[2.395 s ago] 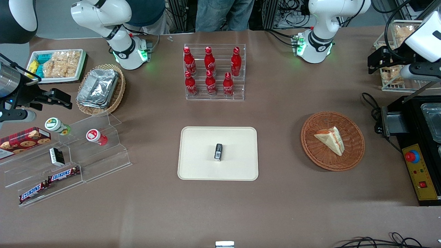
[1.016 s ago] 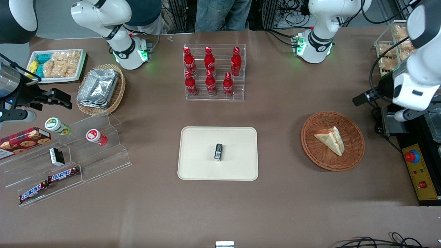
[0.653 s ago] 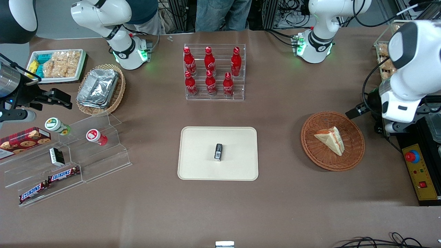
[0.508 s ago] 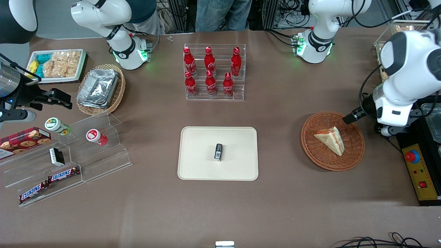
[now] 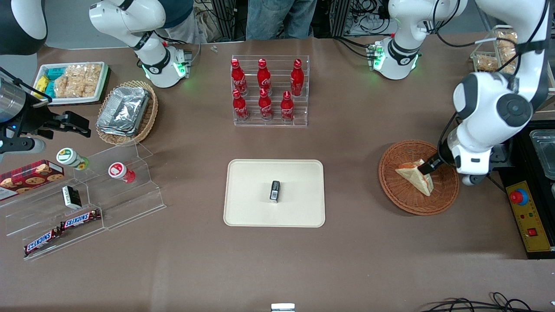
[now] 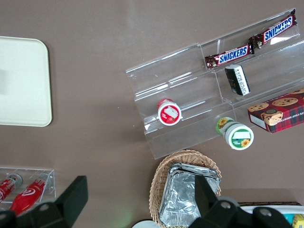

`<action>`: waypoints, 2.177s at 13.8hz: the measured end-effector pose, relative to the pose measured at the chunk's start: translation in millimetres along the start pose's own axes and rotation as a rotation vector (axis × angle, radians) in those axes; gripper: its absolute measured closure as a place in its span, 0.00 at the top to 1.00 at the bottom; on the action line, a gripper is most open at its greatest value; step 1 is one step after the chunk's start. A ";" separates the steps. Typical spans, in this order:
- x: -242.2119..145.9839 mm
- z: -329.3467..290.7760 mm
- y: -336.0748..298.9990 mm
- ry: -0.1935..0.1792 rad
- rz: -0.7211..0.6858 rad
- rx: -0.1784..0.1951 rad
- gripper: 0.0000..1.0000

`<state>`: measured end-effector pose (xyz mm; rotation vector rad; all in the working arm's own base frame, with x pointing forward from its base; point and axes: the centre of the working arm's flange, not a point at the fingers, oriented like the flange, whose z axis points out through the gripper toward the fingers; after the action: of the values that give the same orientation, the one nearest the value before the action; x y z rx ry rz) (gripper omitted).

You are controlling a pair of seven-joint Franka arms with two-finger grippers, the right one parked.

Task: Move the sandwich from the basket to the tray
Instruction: 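Close the left gripper on the wrapped sandwich in the basket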

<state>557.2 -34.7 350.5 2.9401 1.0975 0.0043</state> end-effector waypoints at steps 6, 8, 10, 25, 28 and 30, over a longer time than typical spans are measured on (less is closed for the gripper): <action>5.1 56.1 1.8 -0.021 -0.059 0.017 0.99; 6.5 65.0 -0.3 -0.030 -0.073 0.027 0.99; 9.0 68.3 -3.3 -0.033 -0.088 0.032 0.99; 7.1 117.9 -11.2 -0.057 -0.100 0.060 0.77; 7.5 119.6 -11.0 -0.055 -0.100 0.057 0.45; 8.2 118.2 -10.4 -0.050 -0.100 0.053 0.37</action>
<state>557.0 -21.7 232.3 2.9093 1.2550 -0.0995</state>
